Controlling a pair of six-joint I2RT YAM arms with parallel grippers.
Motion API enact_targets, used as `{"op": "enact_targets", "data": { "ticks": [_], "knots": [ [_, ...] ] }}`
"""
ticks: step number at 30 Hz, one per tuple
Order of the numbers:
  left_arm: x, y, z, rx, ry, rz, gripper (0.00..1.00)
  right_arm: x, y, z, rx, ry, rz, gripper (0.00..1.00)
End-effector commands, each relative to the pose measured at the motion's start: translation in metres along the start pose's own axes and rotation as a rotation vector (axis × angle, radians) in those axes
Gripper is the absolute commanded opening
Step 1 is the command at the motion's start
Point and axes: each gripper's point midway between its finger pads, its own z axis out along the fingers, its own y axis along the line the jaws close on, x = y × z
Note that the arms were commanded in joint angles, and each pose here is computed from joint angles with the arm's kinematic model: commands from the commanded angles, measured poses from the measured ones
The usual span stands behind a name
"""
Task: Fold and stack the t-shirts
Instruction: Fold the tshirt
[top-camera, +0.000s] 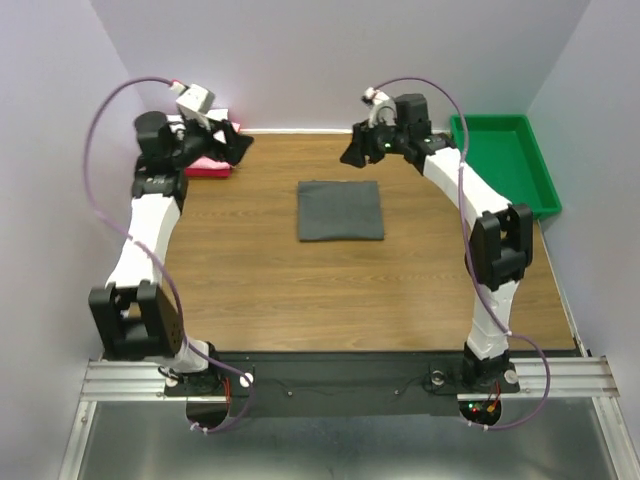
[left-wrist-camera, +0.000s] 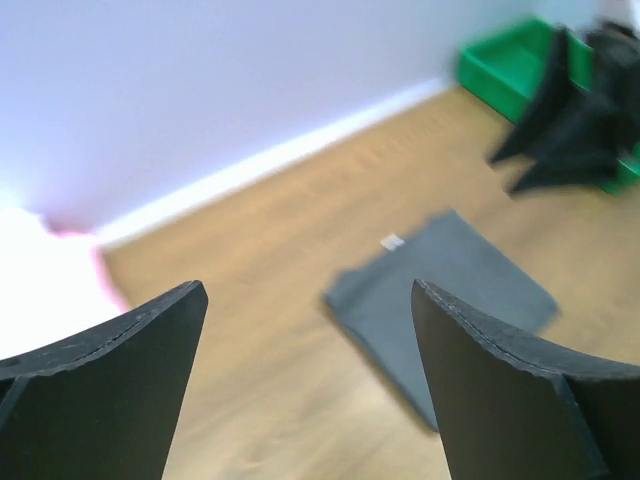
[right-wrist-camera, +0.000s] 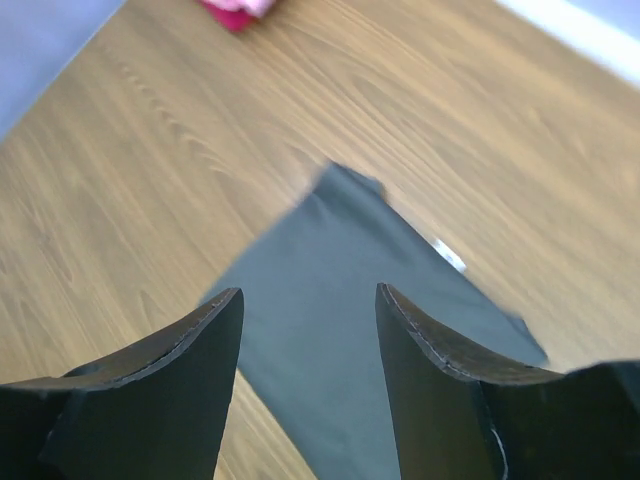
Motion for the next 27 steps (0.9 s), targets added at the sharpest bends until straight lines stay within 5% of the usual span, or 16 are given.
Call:
{"op": "enact_targets", "data": {
  "ticks": [1,4,11,23,27],
  "knots": [
    [-0.015,0.033,-0.045,-0.255,-0.011,0.039,0.96,0.039,0.049,0.013,0.099,0.143,-0.273,0.61],
    [-0.043,0.051,-0.079,-0.413,-0.102,0.006,0.99,0.072,0.083,0.027,0.128,0.230,-0.432,0.59],
    [-0.005,0.045,-0.080,-0.368,0.098,-0.110,0.97,0.126,0.129,0.074,0.147,0.348,-0.595,0.53],
    [0.068,0.040,-0.080,-0.345,0.201,-0.173,0.96,0.175,0.111,0.112,0.236,0.456,-0.671,0.51],
    [0.078,0.044,-0.079,-0.361,0.214,-0.185,0.96,0.187,0.108,0.115,0.221,0.484,-0.682,0.43]
  ]
}}
